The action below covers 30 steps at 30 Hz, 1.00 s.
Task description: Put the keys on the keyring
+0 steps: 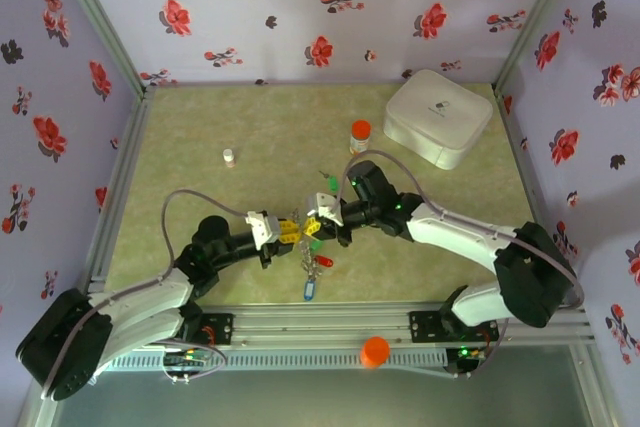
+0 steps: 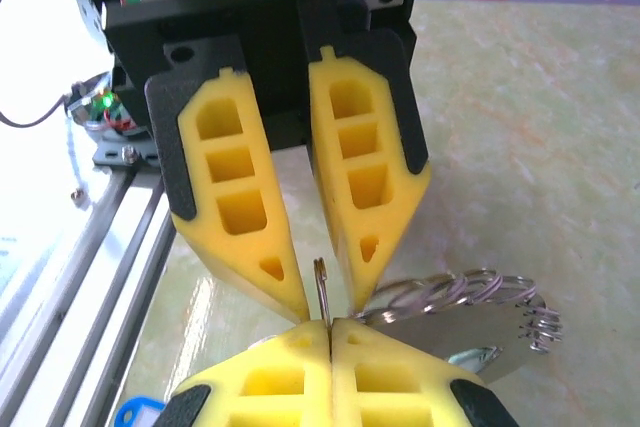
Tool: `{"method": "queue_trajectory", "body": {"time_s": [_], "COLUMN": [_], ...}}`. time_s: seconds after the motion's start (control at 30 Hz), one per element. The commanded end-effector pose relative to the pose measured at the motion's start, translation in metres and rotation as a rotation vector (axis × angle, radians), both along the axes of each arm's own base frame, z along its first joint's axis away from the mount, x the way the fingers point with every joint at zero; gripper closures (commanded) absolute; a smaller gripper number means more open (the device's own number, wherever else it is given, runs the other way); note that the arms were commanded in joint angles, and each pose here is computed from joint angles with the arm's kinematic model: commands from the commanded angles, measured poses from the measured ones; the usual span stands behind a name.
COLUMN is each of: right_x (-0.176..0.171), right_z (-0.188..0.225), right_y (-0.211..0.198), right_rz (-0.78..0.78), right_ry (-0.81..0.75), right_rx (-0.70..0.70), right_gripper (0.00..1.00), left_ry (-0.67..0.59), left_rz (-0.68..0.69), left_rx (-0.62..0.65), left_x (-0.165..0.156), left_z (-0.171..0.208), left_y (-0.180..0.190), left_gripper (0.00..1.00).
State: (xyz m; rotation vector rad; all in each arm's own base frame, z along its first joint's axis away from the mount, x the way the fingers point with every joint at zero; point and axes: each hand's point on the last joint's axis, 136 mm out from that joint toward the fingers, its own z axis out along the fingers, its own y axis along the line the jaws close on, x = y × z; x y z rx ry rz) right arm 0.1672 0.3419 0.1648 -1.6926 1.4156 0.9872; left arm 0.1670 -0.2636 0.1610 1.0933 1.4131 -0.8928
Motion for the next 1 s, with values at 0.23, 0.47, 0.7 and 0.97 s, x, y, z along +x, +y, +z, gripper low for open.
{"method": "queue_trajectory", "body": {"time_s": [0.23,0.47,0.7,0.97], "right_x": [-0.008,-0.009,-0.009,0.005], "right_z": [0.0,0.001,-0.004,0.017], "right_y": [-0.008,-0.004,0.0,-0.01], "right_rz": [0.047,0.067,0.084,-0.009], "right_ry": [-0.068,-0.092,-0.104,-0.004], "right_rx": [-0.175,-0.232,-0.299,-0.014], "right_gripper": [1.0,1.0,1.0,0.72], "left_ry": [-0.002,-0.012,-0.008,-0.024], "left_rz": [-0.006,-0.023,-0.038,-0.037], "left_rx": [0.085,0.079,0.102,0.083], "left_x": [0.003,0.003,0.002,0.0], "left_z": [0.002,0.01,0.008,0.011], "left_y": [-0.002,-0.006,-0.008,-0.006], "left_gripper": [0.82,0.82,0.89,1.0]}}
